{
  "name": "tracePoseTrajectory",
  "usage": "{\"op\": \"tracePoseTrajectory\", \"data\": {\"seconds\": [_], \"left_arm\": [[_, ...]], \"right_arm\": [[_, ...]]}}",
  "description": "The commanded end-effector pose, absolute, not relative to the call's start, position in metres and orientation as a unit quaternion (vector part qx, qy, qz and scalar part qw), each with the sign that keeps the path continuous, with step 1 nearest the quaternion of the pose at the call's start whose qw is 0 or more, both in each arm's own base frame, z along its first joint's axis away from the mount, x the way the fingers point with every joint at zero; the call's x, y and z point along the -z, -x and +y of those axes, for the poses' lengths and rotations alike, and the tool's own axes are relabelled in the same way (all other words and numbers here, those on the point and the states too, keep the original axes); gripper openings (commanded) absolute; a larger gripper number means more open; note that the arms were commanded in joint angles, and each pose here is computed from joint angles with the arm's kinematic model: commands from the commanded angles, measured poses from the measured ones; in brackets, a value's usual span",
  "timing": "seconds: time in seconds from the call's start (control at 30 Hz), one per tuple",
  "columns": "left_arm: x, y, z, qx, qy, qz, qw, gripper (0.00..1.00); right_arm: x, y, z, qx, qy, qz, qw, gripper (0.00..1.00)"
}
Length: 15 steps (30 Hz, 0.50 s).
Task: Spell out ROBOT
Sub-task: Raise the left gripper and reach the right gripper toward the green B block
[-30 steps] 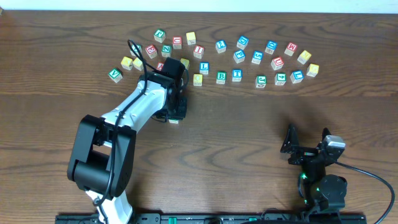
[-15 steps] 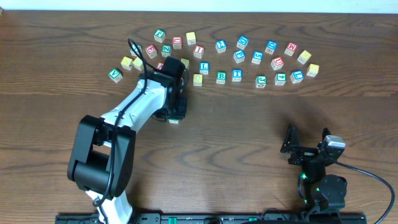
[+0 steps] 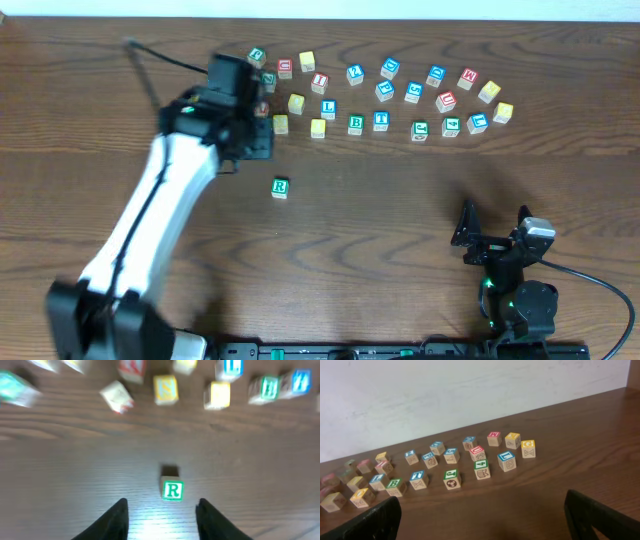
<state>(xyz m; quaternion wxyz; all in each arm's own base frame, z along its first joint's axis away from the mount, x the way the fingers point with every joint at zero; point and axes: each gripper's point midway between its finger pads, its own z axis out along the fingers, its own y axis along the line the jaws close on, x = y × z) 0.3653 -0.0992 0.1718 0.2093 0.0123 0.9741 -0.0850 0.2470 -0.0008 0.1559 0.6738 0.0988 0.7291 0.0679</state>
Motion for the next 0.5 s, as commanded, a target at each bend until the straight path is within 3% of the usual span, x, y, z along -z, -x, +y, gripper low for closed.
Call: {"op": "tracePoseTrajectory", "data": {"seconds": [0.0,0.23,0.47], "left_arm": [[-0.214,-0.365,-0.08,0.086,0.006,0.96,0.267,0.47],[-0.259,-0.349,-0.057,0.088,0.029,0.941,0.326,0.63],[-0.263,-0.341,-0.055,0.087,0.031,0.941,0.325,0.76]], "right_arm": [[-0.155,-0.247,-0.003,-0.059,-0.098,0.729,0.675,0.99],[-0.162,-0.247,-0.002,-0.067,-0.096,0.719,0.685,0.99],[-0.175,-0.246,0.014,-0.1,-0.063,0.714,0.69,0.99]]}}
